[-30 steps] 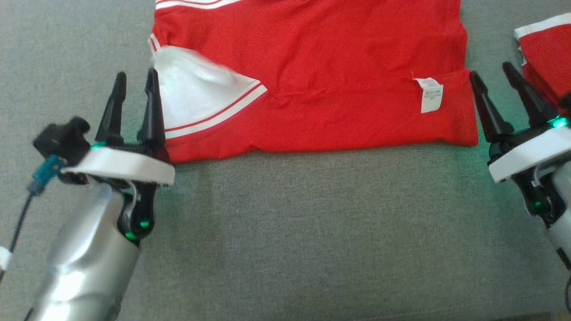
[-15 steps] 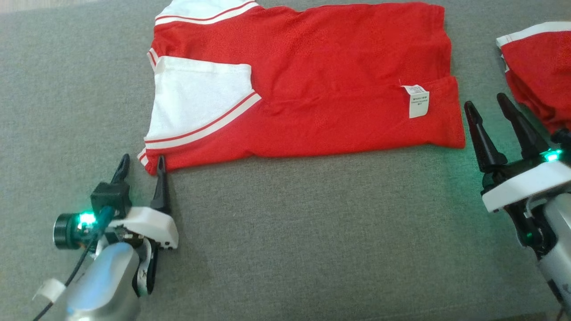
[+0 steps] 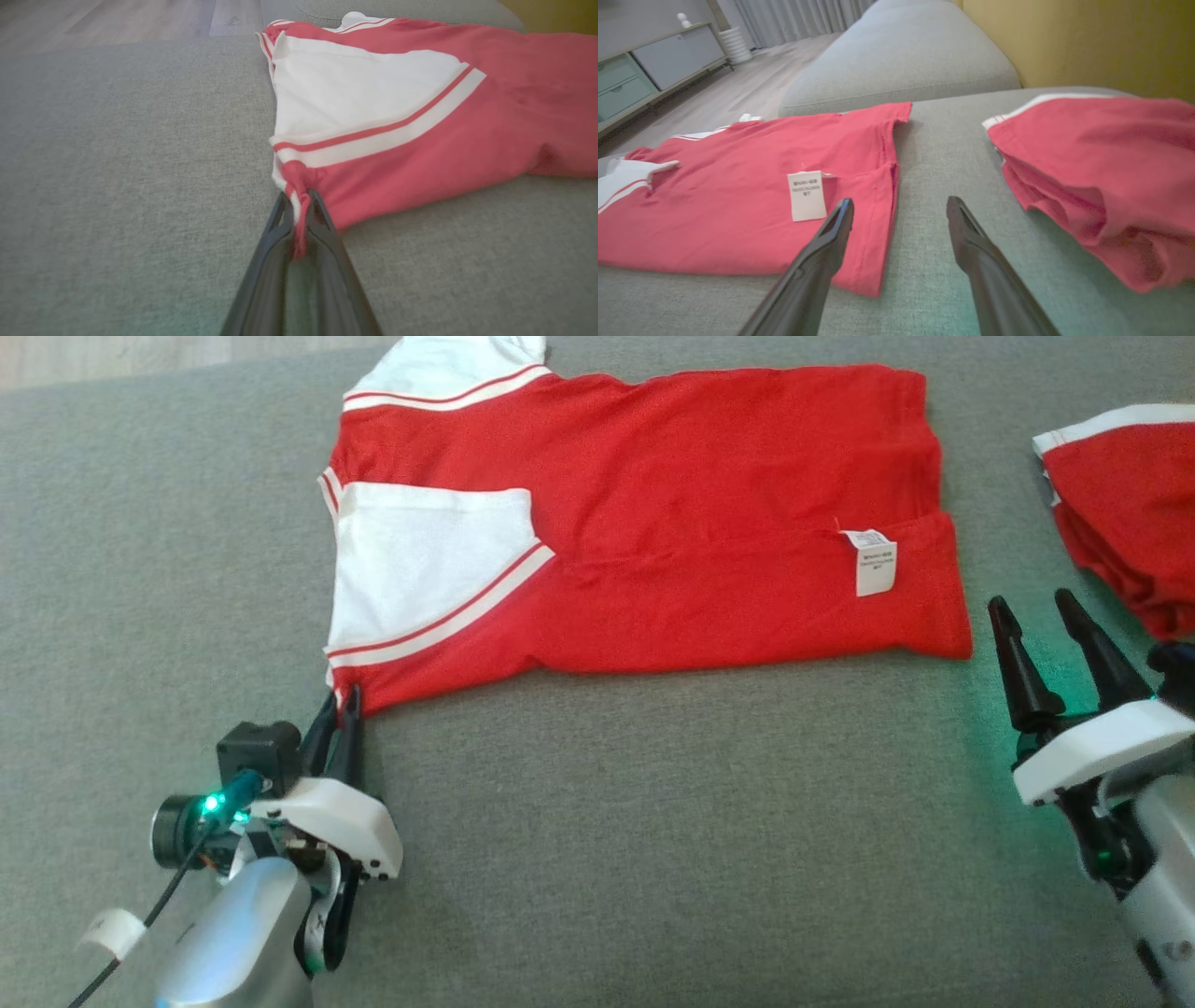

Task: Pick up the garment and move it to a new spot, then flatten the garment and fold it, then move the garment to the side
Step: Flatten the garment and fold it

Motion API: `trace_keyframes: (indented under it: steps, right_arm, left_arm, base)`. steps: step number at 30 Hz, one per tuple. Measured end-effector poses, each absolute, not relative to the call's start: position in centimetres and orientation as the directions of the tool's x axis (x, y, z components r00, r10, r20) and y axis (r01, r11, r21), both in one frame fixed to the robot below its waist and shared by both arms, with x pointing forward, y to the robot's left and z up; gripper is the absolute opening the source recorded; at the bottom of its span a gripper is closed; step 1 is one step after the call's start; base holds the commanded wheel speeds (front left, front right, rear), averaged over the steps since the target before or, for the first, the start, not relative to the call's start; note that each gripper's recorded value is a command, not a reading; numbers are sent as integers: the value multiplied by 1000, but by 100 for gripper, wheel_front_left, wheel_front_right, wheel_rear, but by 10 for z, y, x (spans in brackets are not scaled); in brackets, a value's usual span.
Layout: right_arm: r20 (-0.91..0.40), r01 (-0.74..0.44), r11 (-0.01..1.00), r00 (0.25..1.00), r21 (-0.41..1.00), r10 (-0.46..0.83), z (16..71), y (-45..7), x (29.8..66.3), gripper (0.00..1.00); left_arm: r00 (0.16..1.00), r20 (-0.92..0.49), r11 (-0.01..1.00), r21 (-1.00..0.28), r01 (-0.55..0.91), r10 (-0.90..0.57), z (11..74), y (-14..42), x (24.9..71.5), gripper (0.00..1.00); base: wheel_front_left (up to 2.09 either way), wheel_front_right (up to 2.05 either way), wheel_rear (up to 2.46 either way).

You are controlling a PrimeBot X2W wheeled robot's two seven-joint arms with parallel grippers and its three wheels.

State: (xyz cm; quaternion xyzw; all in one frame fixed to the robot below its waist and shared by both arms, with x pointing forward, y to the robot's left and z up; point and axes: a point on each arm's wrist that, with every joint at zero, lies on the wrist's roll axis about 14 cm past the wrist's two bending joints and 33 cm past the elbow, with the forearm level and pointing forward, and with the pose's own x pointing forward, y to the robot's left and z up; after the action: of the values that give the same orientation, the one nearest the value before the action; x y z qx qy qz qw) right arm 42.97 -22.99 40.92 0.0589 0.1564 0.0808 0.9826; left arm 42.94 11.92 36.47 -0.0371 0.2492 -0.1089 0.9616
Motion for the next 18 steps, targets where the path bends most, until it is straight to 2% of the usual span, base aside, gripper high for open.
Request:
trace_keyframes:
  steps: [6, 11, 12, 14, 15, 18]
  right_arm:
    - [-353, -93, 980, 923, 175, 151, 386, -220, 433, 100]
    - [-451, -104, 983, 878, 153, 163, 364, -211, 433, 100]
    - [-471, -108, 983, 867, 146, 165, 360, -211, 432, 85]
    - [-497, -115, 983, 851, 144, 173, 356, -208, 431, 19]
    - [-507, -116, 982, 844, 150, 177, 356, -206, 431, 0]
    - [-518, -117, 978, 834, 171, 191, 356, -201, 429, 0]
  left_arm:
    - [859, -458, 973, -128, 191, -229, 369, 121, 424, 0]
    - [866, -446, 974, -118, 193, -226, 374, 124, 422, 0]
    - [867, -445, 974, -118, 193, -225, 374, 125, 421, 0]
    - [867, -444, 974, -115, 194, -225, 375, 125, 420, 0]
    - [868, -443, 974, -114, 195, -226, 376, 125, 419, 0]
    - [870, -437, 973, -112, 201, -230, 379, 126, 417, 0]
  base:
    - [0, 0, 0]
    - [0, 0, 0]
    - [0, 0, 0]
    - [0, 0, 0]
    - [0, 0, 0]
    - [0, 0, 0]
